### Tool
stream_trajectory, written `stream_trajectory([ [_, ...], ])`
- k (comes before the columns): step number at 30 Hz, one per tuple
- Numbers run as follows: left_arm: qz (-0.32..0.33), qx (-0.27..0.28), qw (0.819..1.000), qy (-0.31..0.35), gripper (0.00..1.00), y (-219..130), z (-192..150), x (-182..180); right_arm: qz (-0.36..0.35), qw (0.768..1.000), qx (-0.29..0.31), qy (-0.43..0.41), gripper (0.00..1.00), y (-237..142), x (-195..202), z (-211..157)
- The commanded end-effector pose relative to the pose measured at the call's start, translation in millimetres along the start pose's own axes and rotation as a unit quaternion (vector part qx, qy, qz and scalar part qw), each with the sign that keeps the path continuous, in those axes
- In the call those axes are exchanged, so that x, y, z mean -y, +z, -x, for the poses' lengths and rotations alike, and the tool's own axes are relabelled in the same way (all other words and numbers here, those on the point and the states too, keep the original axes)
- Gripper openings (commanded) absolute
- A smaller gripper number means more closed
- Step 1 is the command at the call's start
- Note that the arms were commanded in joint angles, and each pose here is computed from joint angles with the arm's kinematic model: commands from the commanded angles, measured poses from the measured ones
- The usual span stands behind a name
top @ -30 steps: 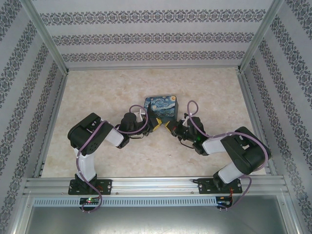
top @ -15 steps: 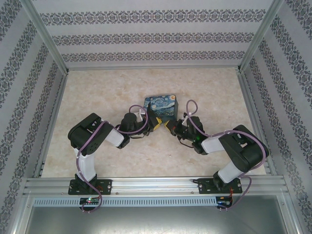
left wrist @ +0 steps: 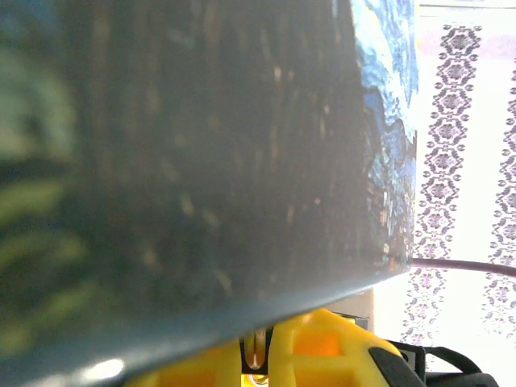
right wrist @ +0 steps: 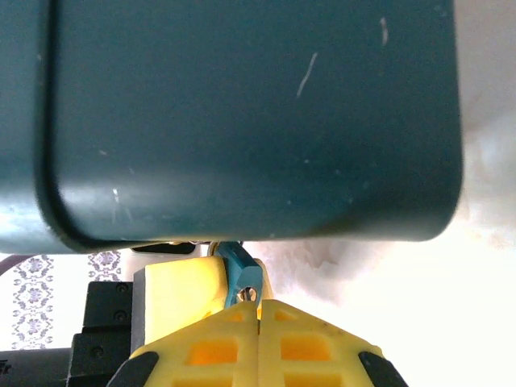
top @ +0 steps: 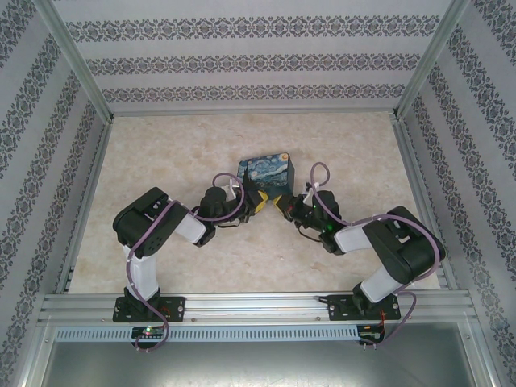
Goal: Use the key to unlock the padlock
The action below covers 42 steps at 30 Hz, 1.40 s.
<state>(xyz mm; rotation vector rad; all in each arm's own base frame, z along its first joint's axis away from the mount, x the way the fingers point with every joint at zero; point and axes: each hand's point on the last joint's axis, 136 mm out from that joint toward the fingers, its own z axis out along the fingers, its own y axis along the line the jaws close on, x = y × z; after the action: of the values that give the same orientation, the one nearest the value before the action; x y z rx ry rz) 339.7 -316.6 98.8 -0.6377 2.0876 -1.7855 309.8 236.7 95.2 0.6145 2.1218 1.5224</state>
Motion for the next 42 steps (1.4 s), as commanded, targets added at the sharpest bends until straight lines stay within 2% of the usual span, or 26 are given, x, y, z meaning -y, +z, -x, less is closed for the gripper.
stream_trajectory([
  [1, -0.060, -0.056, 0.997, 0.004, 0.00, 5, -33, 38, 0.057, 0.997, 0.018, -0.039, 0.00, -1, -27, 12],
  [16, -0.084, -0.061, 0.995, -0.003, 0.00, 7, -43, 57, 0.091, 0.996, 0.020, -0.014, 0.00, 3, -41, 18],
  [24, -0.084, -0.063, 0.994, -0.001, 0.00, 10, -46, 59, 0.132, 0.991, 0.005, 0.019, 0.00, 9, -66, 10],
  [32, -0.082, -0.067, 0.994, -0.001, 0.00, 11, -49, 57, 0.108, 0.994, 0.015, 0.027, 0.00, 9, -48, 21],
  [39, -0.082, -0.075, 0.994, 0.002, 0.00, 15, -55, 59, 0.113, 0.993, 0.002, 0.026, 0.00, 22, -56, 17],
  [42, -0.064, -0.072, 0.995, 0.002, 0.00, 17, -54, 48, 0.108, 0.994, -0.002, 0.029, 0.00, 27, -53, 16],
])
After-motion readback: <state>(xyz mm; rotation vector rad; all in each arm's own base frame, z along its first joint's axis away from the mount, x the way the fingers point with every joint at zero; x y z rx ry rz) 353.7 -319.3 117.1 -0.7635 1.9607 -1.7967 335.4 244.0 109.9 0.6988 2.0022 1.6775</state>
